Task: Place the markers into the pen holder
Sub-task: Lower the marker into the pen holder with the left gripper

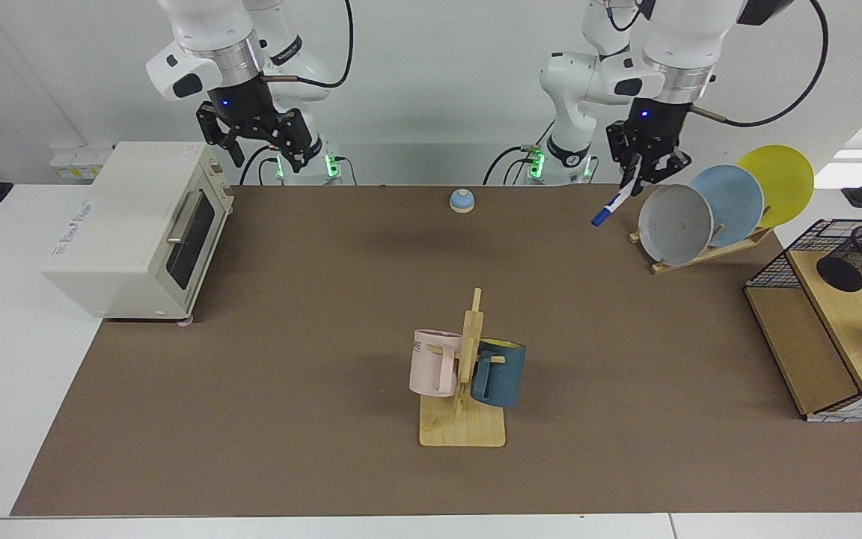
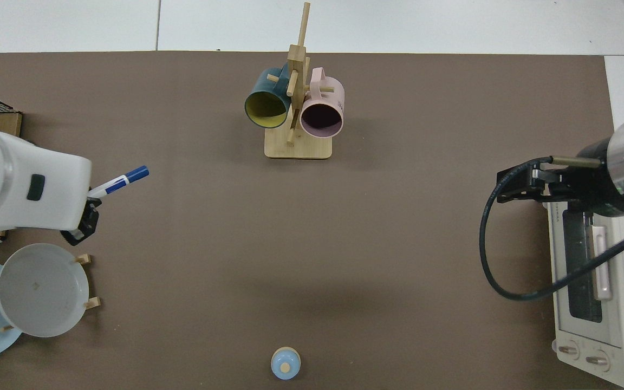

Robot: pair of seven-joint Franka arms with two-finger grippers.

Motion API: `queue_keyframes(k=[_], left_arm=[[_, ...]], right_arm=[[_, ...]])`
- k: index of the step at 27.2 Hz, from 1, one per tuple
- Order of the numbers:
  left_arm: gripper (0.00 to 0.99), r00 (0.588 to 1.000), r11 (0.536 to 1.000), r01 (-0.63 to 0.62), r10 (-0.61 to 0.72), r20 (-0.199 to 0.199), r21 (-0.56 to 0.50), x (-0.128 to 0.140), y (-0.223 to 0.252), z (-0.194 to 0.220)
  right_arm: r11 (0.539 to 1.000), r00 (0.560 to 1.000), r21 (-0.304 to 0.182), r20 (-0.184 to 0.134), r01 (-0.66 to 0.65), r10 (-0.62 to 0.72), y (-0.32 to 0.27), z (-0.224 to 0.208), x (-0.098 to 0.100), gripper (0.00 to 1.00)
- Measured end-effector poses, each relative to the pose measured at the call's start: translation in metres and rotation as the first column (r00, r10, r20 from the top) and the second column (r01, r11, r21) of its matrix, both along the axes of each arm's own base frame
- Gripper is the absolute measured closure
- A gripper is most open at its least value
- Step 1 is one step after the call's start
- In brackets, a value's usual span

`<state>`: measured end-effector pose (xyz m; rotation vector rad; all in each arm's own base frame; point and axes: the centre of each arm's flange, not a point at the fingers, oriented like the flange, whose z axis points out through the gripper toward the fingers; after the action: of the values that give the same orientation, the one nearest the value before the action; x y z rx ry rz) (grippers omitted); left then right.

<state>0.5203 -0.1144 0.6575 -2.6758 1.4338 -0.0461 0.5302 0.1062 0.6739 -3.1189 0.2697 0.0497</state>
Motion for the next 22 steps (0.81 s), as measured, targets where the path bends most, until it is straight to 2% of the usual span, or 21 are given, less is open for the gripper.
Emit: queue_keyframes(k=[10, 17, 22], left_arm=[[0.811, 0.999, 0.994, 0.001, 0.003, -0.034, 0.106, 0.004, 0.07, 0.007], [0.811, 0.999, 0.99, 0.022, -0.017, -0.035, 0.137, 0.006, 0.123, 0.018], [0.811, 0.997, 0.974, 0.076, -0.067, -0.049, 0.214, 0.004, 0.155, 0.028]], right_arm=[[1.0, 1.0, 0.0, 0.0, 0.0, 0.0, 0.0, 0.0, 0.0, 0.0], [1.0, 1.0, 0.0, 0.0, 0.0, 0.0, 0.0, 0.0, 0.0, 0.0], [1.0, 1.0, 0.0, 0.0, -0.002, 0.002, 0.001, 0.0, 0.0, 0.0]])
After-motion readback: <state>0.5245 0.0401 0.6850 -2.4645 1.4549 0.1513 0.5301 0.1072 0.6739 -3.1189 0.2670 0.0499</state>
